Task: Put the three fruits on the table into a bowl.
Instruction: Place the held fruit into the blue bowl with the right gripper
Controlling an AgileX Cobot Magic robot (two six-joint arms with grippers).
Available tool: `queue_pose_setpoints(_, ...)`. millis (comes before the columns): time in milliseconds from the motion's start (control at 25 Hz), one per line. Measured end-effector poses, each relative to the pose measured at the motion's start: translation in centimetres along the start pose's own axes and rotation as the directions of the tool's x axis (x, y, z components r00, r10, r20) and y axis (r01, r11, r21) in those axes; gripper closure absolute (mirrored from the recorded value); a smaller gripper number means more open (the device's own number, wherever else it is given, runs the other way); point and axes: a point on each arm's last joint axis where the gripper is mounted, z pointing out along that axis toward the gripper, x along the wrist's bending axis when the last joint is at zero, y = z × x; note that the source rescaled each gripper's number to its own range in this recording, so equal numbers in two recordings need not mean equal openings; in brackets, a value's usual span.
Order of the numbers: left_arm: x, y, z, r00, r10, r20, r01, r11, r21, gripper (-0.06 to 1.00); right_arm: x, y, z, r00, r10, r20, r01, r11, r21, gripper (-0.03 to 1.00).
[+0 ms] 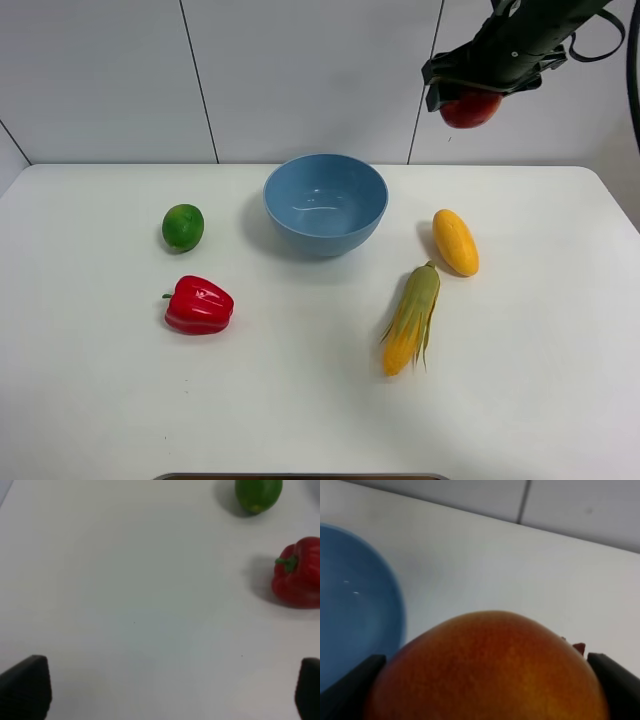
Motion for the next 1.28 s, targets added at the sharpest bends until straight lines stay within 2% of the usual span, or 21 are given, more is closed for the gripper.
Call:
queue_pose_setpoints(200,0.0,0.0,0.0,1.000,0.000,0.000,0.000,1.000,0.000,-0.06,2.0,0.1,2.3,0.999,-0.038,-0.030,0.038,0.999,0.001,0.51)
queue_pose_setpoints(360,0.0,0.0,0.0,1.000,0.000,0.000,0.000,1.000,0.000,-0.06,2.6,0.0,4.0,0.998,-0.012,-0.063,0.013,1.000,0.002,0.51)
queue_pose_setpoints(720,0.0,0.0,0.0,1.000,0.000,0.000,0.000,1.000,0.000,-0.06,4.8,-1.1,8.0,0.977,-0.069,-0.199,0.079,0.996,0.039,0.51)
queue_pose_setpoints(920,0.0,0.0,0.0,1.000,0.000,0.000,0.000,1.000,0.000,-0.06,7.5,-2.3,10.3,0.964,-0.127,-0.235,0.146,0.987,0.068,0.51)
queue_pose_setpoints(1120,0.0,0.0,0.0,1.000,0.000,0.000,0.000,1.000,0.000,-0.06,11.2,-3.5,12.0,0.941,-0.196,-0.276,0.221,0.973,0.062,0.51)
queue_pose_setpoints(1280,0.0,0.0,0.0,1.000,0.000,0.000,0.000,1.000,0.000,-0.06,13.0,-4.4,12.8,0.928,-0.230,-0.294,0.258,0.964,0.060,0.51)
